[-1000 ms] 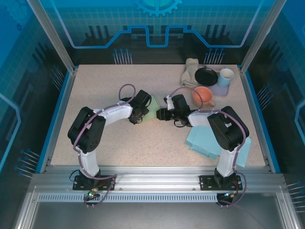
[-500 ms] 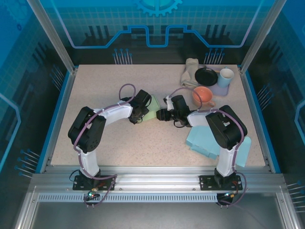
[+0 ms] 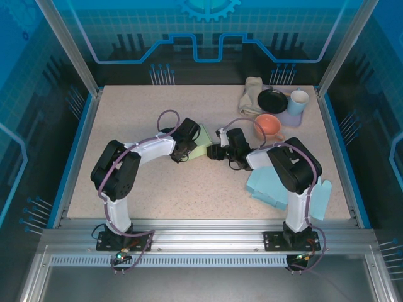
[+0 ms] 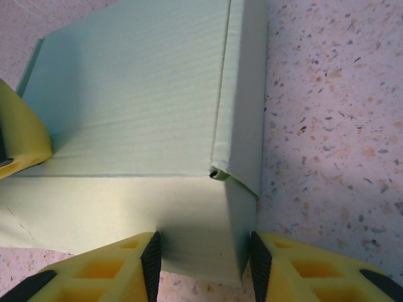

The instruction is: Fold the paper box

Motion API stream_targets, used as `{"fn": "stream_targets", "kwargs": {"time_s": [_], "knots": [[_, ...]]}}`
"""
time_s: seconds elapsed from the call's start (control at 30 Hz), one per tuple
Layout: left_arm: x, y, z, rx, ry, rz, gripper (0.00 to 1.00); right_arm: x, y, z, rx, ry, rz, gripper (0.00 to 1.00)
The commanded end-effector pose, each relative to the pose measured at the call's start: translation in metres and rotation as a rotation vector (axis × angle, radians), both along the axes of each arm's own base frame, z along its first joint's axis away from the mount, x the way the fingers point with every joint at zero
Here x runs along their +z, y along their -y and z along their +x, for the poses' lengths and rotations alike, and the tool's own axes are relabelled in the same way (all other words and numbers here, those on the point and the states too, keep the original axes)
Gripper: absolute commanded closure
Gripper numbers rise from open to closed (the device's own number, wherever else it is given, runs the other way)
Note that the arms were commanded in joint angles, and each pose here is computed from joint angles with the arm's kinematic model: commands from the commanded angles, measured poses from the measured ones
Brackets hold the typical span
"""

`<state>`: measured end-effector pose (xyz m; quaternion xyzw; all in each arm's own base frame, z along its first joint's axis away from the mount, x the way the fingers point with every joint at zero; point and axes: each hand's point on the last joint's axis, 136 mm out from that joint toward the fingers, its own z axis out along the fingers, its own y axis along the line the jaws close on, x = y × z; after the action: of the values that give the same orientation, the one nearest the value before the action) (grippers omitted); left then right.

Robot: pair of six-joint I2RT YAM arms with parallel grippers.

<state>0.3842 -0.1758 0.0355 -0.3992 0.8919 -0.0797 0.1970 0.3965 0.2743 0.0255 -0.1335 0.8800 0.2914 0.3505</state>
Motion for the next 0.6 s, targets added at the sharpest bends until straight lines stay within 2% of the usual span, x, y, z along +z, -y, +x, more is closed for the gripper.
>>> {"fn": "stream_targets", "kwargs": {"time_s": [0.0,0.23,0.57], "knots": [[-0.065,-0.040,-0.051,0.009,-0.264,0.152,0.38,-0.036,0.018,-0.007,-0.029,-0.021,-0.091,0.56],[-0.065,-0.039,-0.051,0.007,-0.266,0.150,0.38,-0.033,0.024,-0.005,-0.071,-0.003,-0.144,0.53],[-0.068,-0.044,-0.051,0.020,-0.274,0.157,0.38,-0.005,0.018,-0.012,-0.067,-0.010,-0.087,0.50]]}}
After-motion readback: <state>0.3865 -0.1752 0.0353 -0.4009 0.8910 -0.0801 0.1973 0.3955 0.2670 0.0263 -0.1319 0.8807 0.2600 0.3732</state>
